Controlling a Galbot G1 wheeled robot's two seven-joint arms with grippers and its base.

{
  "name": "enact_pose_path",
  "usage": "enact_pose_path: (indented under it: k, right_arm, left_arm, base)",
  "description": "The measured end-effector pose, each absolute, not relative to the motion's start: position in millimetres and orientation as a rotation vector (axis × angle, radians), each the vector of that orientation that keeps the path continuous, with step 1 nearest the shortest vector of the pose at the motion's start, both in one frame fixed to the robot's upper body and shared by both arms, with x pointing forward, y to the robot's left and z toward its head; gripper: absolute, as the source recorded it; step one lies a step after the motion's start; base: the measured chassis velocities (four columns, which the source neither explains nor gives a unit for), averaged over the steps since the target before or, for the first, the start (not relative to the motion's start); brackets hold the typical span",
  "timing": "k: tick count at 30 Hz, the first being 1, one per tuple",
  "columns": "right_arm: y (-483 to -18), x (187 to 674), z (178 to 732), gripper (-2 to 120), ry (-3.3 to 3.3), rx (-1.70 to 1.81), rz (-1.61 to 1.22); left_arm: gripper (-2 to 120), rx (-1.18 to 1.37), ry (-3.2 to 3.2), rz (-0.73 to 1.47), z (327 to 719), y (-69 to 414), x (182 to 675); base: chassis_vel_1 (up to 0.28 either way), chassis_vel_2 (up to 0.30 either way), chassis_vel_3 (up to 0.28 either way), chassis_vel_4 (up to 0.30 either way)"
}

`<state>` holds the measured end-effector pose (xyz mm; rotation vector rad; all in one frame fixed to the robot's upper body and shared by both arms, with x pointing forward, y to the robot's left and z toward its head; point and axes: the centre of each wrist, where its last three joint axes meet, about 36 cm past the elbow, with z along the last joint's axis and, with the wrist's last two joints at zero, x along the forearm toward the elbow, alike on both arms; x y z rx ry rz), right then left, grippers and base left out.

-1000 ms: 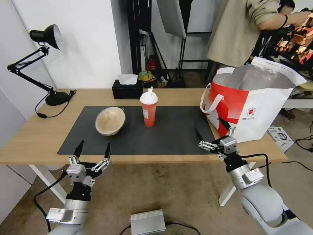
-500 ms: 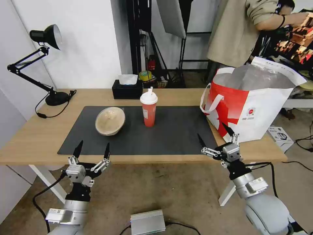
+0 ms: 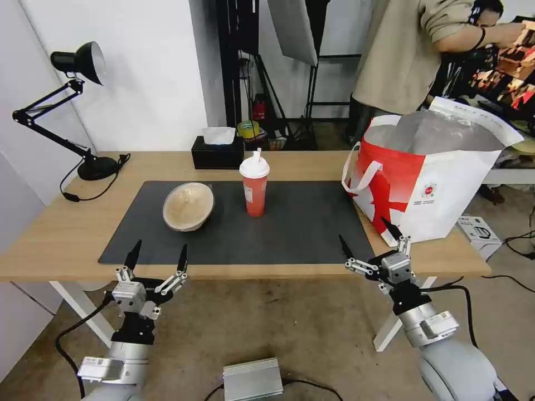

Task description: Pick up the trash from the table and place it into the takeout bag.

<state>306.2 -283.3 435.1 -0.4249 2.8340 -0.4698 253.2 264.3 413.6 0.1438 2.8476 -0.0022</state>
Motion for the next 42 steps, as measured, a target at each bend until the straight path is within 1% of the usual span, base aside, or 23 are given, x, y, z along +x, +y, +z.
enact_pose_path:
  k: [21,42]
  right_arm:
    - [-282,309,431,100,2.84,-0.436,-0.473]
    - [-268,342,440,100,2.909,-0.643,-0.447]
  left_arm:
    - [100,0.137,2.842,-0.001,412,266,252]
    - [100,0.117,2.841,0.002,410,266,247]
  base:
    - [0.0,0.0,0.0,0.0]
    - [0.0,0.0,0.0,0.0]
